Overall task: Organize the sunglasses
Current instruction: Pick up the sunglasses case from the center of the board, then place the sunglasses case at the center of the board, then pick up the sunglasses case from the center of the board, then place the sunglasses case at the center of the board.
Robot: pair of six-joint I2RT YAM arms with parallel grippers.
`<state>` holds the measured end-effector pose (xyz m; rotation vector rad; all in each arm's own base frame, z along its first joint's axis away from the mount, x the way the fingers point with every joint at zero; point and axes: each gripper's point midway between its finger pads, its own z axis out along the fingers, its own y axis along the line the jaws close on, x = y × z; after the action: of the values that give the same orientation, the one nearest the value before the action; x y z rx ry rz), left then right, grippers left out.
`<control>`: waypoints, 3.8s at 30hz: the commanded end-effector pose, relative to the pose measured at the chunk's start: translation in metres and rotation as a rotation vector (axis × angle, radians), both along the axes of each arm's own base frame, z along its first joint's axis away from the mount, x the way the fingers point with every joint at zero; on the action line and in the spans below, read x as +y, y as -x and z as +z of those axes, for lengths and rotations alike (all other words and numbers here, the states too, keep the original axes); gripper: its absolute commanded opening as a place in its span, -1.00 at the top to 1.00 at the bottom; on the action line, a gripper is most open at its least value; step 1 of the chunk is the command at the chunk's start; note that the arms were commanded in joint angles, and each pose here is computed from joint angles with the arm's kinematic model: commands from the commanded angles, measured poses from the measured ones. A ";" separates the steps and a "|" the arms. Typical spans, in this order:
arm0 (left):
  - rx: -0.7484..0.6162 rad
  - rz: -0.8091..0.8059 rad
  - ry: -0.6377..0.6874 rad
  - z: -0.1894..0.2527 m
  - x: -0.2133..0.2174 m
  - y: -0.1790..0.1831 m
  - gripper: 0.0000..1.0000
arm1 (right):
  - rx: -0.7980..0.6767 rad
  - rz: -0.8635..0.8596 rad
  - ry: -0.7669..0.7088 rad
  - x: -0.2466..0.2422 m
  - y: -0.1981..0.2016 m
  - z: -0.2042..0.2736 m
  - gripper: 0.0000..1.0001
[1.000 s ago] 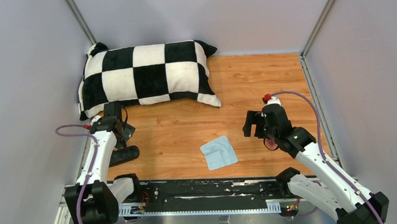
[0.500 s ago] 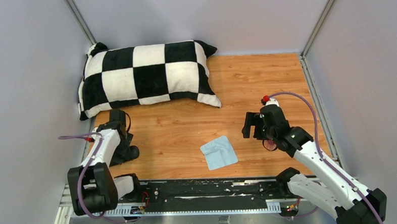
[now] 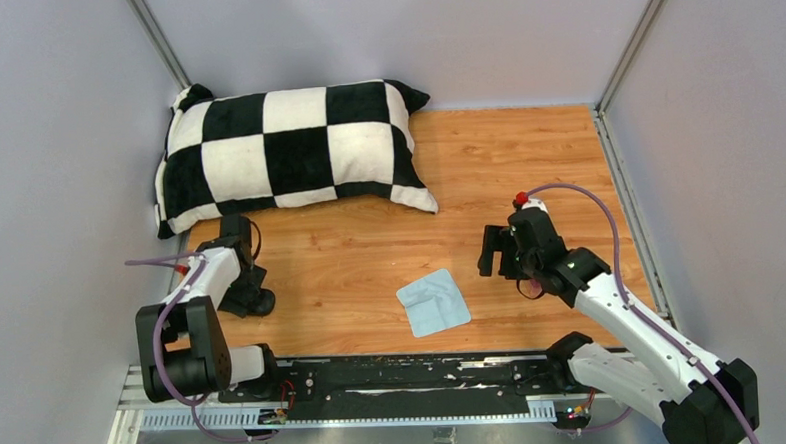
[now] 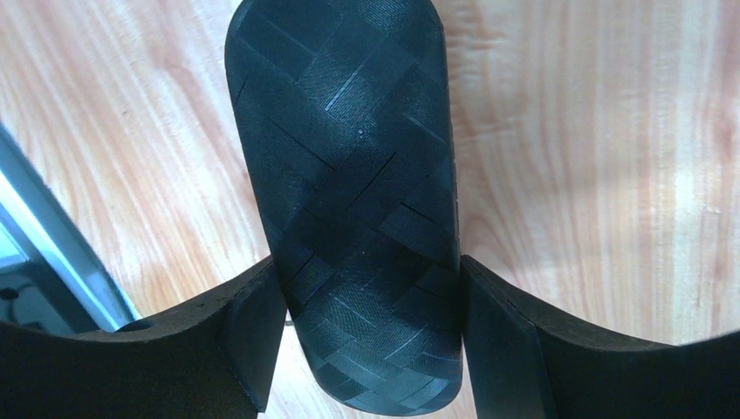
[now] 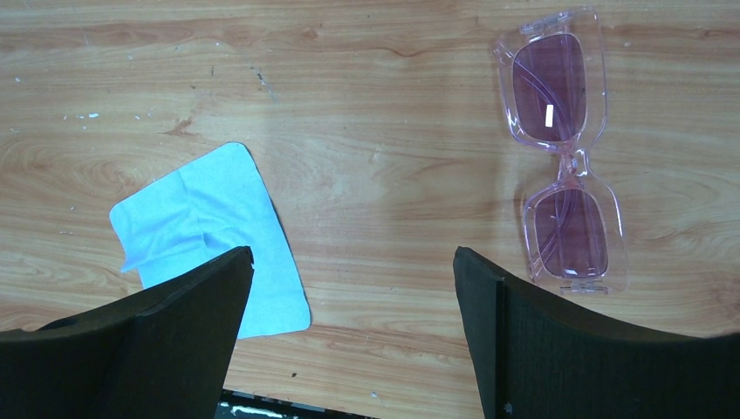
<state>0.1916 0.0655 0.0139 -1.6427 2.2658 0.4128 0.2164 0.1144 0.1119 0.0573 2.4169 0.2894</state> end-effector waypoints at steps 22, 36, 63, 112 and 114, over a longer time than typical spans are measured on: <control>-0.099 -1.172 -0.010 0.024 -0.209 -0.062 -0.03 | -0.036 0.073 -0.033 0.010 -0.003 0.011 -0.81; -0.061 -1.418 -0.042 0.030 -0.247 -0.045 -0.99 | -0.070 0.140 -0.087 0.018 0.006 0.022 -0.80; -0.187 -1.343 0.103 0.017 -0.251 -0.050 -0.46 | -0.098 0.105 -0.124 0.005 0.028 0.028 -0.76; -0.240 -0.931 0.050 0.031 -0.203 -0.055 -0.40 | -0.025 0.232 -0.530 0.081 0.029 0.041 -0.72; -0.237 -0.924 0.061 0.028 -0.204 -0.053 -0.62 | -0.022 0.225 -0.526 0.080 0.029 0.039 -0.72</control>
<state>0.2398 -0.1430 0.0455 -0.3672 2.5810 -0.0937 0.1889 0.2039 0.1668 -0.0097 2.2183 1.0772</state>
